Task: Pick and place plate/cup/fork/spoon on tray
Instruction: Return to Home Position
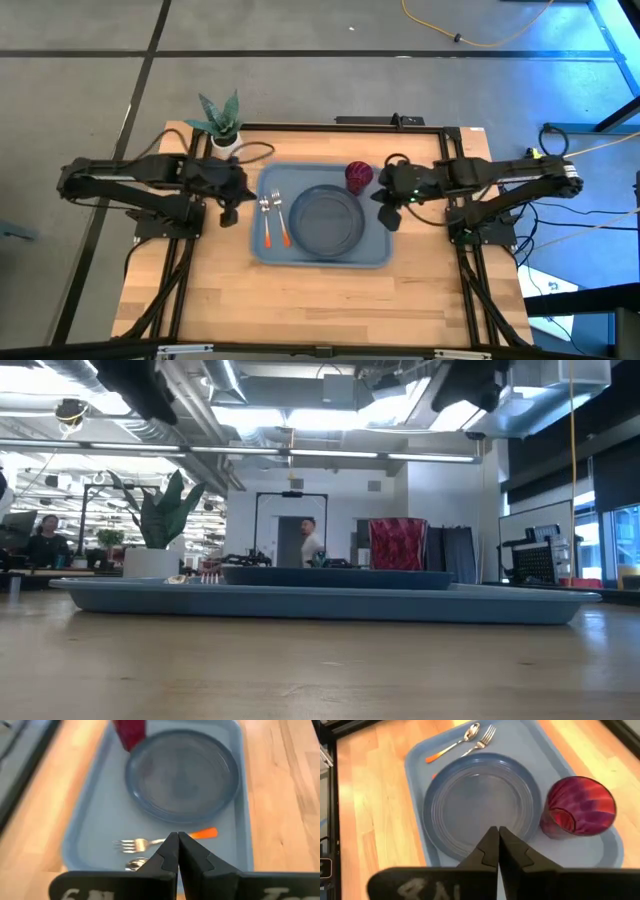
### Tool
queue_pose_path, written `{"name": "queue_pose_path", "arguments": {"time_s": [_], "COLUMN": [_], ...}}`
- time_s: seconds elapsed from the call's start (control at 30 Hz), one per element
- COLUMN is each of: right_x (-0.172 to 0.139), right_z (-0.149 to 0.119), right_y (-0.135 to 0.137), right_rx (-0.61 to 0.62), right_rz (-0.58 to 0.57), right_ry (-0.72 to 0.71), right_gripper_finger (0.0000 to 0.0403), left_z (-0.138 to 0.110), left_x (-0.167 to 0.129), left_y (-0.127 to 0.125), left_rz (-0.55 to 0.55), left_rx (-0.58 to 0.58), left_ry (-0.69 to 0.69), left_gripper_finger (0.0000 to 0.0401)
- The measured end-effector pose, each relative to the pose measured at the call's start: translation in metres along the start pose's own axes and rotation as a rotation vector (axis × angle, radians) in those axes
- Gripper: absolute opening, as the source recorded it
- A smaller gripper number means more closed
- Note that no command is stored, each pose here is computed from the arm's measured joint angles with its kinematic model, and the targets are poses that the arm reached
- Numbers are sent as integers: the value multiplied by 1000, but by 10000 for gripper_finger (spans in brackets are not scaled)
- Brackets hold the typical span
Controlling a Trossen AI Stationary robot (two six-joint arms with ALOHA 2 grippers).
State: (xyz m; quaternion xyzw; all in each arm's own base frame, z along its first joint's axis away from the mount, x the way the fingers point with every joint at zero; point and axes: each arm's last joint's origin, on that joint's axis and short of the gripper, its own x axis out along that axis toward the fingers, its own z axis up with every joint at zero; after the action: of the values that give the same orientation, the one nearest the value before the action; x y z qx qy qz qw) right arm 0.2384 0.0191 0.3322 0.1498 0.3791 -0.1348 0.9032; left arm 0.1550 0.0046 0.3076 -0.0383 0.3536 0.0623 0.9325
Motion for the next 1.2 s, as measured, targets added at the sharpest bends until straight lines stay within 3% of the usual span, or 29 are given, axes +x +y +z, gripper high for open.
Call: {"name": "queue_pose_path", "arguments": {"time_s": [0.23, 0.53, 0.77, 1.2], "right_x": [-15, -33, -36, -43], "right_z": [-30, -65, -90, -129], "right_y": [-18, -40, -53, -75], "right_rx": [40, 88, 83, 119], "right_rz": [24, 160, 214, 289], "right_ry": [-50, -318, -440, -638], "right_gripper_finger": [5, 5, 5, 5], "left_z": [-10, -36, -56, -90], "left_x": [-37, -77, -106, -131], "left_y": [8, 16, 19, 25], "left_rz": [30, 84, 90, 127], "left_rx": [-30, -119, -176, -273], "left_ry": [-139, -246, -386, -475], "left_gripper_finger": [0, 0, 0, 0]}}
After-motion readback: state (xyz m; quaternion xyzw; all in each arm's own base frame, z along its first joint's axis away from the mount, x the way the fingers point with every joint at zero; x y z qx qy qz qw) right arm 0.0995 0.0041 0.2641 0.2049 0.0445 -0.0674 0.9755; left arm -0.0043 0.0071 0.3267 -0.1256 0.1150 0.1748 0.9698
